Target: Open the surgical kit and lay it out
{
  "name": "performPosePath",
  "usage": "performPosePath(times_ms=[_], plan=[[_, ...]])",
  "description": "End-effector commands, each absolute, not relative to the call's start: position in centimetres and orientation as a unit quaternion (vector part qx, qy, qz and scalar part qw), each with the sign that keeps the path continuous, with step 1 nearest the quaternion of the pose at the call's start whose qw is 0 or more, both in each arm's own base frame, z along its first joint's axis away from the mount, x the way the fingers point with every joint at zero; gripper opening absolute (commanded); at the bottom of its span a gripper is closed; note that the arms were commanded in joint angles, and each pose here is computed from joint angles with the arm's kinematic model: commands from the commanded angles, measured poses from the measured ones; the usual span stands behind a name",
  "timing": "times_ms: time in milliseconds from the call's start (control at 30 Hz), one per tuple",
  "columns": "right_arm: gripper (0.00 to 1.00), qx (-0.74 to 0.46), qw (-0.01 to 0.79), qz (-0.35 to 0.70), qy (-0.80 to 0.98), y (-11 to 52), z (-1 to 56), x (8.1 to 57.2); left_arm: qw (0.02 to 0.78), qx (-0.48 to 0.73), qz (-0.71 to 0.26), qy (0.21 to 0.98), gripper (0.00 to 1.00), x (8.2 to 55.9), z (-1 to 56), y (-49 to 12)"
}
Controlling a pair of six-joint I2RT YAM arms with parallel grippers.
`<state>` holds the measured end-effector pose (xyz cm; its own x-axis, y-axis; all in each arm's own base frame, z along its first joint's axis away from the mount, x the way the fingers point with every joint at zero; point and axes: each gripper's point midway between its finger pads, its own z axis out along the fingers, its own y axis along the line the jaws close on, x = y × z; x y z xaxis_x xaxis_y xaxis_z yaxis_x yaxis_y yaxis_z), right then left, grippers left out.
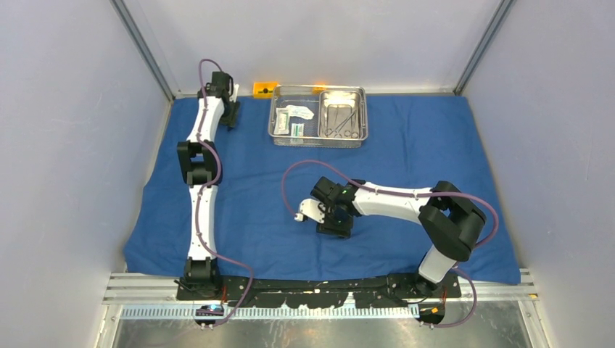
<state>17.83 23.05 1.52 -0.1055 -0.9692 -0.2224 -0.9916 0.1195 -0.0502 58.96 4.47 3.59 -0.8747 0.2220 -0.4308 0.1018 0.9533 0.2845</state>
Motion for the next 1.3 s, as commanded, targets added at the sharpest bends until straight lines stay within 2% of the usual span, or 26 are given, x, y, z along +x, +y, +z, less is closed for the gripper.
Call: performPosePath(times_ms=[0,200,433,733,1133,1267], plan=[[0.51,-0.654,0.068,0.042,0.753,21.7,2.5,16.6,0.175,0.078,0.147,0.970,0.58,56.3,-0.2,6.5],[0.52,-0.617,0.181,0.114,0.758,29.2,7.8,19.9,0.262,0.064,0.110,0.957,0.65,57.5,4.9,4.9],[0.52,-0.610,0.193,0.158,0.752,33.7,7.3,21.4,0.319,0.070,0.000,0.945,0.71,57.1,9.4,0.6],[0.52,-0.611,0.166,0.182,0.752,36.1,4.3,21.5,0.265,0.127,-0.014,0.956,0.72,55.6,5.8,-3.9],[0.48,-0.631,0.090,0.179,0.749,34.6,0.7,17.5,0.171,0.135,0.038,0.975,0.62,55.4,-0.6,-2.5],[0.47,-0.640,0.056,0.174,0.746,33.0,-0.3,15.4,0.163,0.134,0.061,0.976,0.60,55.8,-1.4,-1.5]])
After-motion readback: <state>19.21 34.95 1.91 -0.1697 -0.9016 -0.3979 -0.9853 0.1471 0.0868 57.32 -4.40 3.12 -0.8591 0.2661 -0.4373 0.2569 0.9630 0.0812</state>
